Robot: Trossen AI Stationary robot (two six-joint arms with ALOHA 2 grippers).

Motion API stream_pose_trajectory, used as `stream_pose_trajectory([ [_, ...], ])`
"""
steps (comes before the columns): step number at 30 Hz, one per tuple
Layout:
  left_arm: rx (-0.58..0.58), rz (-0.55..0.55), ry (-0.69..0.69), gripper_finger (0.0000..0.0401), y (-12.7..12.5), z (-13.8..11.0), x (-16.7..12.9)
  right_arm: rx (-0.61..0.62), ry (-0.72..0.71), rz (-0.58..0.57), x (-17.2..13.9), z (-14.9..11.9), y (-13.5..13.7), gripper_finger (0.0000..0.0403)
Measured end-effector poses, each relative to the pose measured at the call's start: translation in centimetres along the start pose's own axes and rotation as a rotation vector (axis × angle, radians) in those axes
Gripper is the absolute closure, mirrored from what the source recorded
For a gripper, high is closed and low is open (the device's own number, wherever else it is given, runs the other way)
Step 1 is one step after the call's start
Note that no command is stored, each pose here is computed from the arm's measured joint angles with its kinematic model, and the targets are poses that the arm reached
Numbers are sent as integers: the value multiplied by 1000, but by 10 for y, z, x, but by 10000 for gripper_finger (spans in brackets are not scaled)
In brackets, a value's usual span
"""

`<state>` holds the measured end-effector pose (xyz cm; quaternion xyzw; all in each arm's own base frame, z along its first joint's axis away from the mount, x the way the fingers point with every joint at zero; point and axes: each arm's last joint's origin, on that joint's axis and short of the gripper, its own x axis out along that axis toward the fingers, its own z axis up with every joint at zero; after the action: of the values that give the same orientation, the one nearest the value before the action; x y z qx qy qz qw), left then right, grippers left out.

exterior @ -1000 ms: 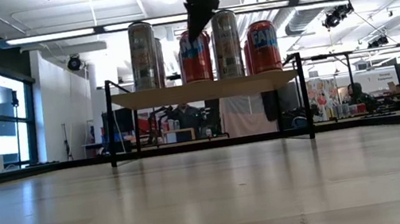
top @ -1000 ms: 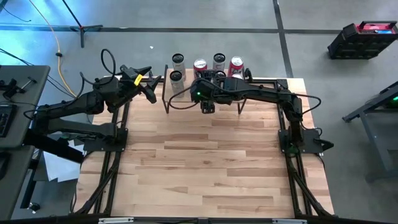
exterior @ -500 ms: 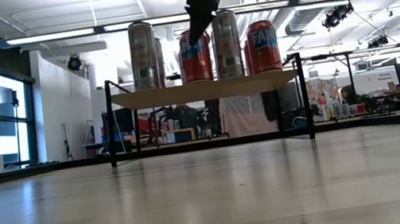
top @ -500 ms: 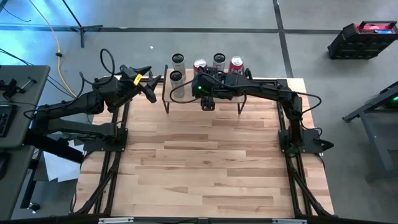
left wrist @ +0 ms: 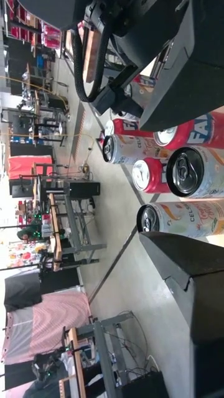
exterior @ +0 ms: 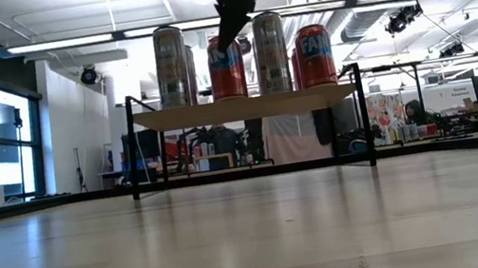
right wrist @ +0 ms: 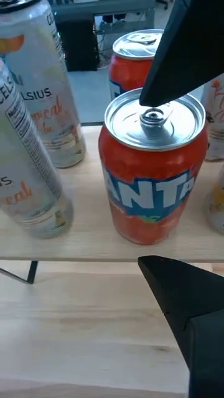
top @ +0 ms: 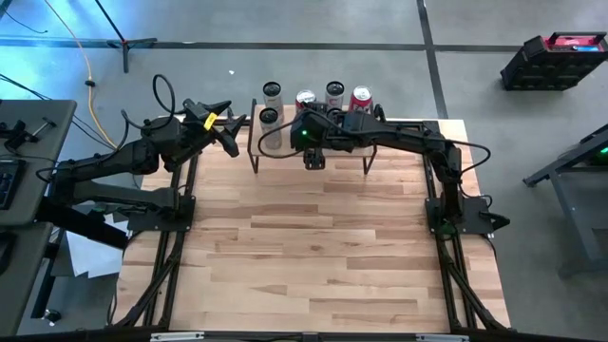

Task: Place canned beverage on shelf
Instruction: Adjust the bottom left red soda can on the shelf

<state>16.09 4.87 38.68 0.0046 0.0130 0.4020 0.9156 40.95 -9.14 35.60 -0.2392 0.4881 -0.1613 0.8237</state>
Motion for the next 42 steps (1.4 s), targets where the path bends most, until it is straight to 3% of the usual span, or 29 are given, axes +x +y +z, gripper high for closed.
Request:
stream_pose_trajectory([
  [5, 0, 0, 0, 135, 0, 0, 0, -7, 19, -43, -1, 1, 1, 7],
  [22, -3, 0, -4, 135, 0, 0, 0, 36, 66, -21, -1, -5, 2, 7],
  [35, -2, 0, -3, 135, 0, 0, 0, -13, 19, -35, -3, 2, 6, 7],
  [42, -2, 0, -3, 135, 0, 0, 0, 32, -38, -12, -3, 6, 4, 7],
])
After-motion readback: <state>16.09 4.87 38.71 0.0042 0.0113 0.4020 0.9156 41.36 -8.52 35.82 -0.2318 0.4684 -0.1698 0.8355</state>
